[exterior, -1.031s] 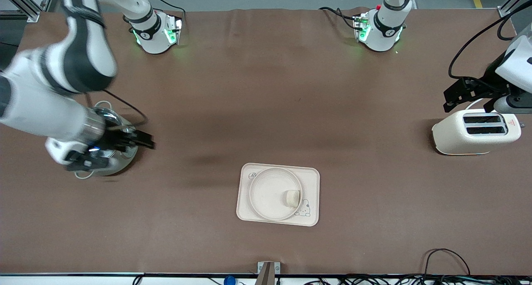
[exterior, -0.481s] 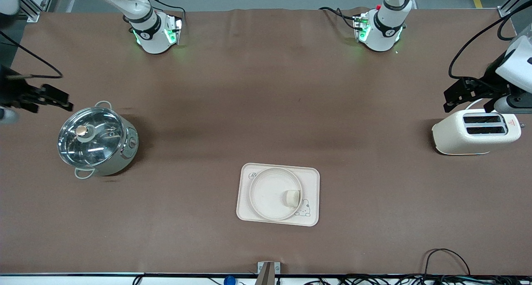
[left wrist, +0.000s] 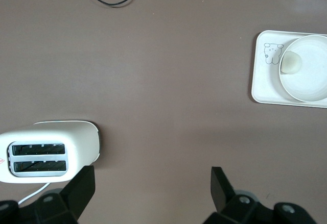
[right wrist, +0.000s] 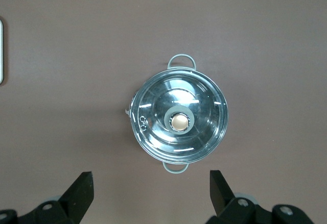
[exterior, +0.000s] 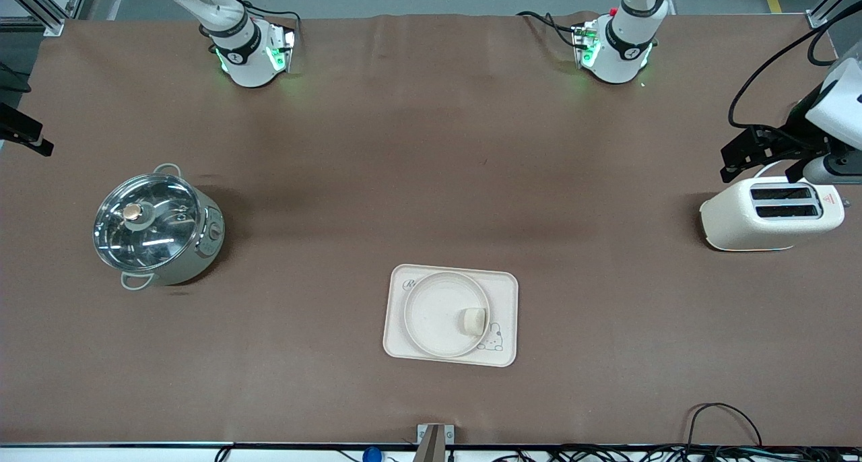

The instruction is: Place bun in plate and plate on tray

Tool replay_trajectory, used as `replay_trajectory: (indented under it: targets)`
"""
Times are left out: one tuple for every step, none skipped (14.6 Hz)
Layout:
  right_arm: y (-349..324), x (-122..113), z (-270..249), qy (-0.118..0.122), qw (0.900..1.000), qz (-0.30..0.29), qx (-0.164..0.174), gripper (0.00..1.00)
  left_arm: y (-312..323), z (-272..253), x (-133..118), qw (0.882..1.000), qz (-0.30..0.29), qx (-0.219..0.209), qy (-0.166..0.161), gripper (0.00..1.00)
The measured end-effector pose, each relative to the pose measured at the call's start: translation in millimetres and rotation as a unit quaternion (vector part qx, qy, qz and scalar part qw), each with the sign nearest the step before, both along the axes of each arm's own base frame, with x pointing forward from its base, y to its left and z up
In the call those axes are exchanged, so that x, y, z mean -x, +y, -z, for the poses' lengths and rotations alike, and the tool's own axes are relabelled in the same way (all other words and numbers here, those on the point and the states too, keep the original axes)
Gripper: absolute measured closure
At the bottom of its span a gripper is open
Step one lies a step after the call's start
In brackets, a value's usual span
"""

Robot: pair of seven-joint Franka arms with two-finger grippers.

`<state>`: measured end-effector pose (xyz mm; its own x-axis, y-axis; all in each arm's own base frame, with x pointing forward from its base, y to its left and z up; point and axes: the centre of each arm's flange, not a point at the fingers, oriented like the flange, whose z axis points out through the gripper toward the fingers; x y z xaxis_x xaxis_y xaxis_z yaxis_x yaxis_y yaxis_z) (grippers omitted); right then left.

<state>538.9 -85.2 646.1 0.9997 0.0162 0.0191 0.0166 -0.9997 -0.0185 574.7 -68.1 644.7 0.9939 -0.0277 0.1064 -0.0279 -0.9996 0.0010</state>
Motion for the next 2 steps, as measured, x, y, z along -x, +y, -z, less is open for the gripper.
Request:
replay_trajectory:
  targets:
    - [7.1, -1.1, -0.6, -0.001, 1.000, -0.006, 0.001, 0.00, 0.1, 0.0, 0.0, 1.000, 0.000, 0.000, 0.000, 0.00]
    - [14.3, -2.1, -0.6, 0.000, 1.000, -0.009, 0.001, 0.00, 0.3, 0.0, -0.1, 1.000, 0.000, 0.000, 0.000, 0.00]
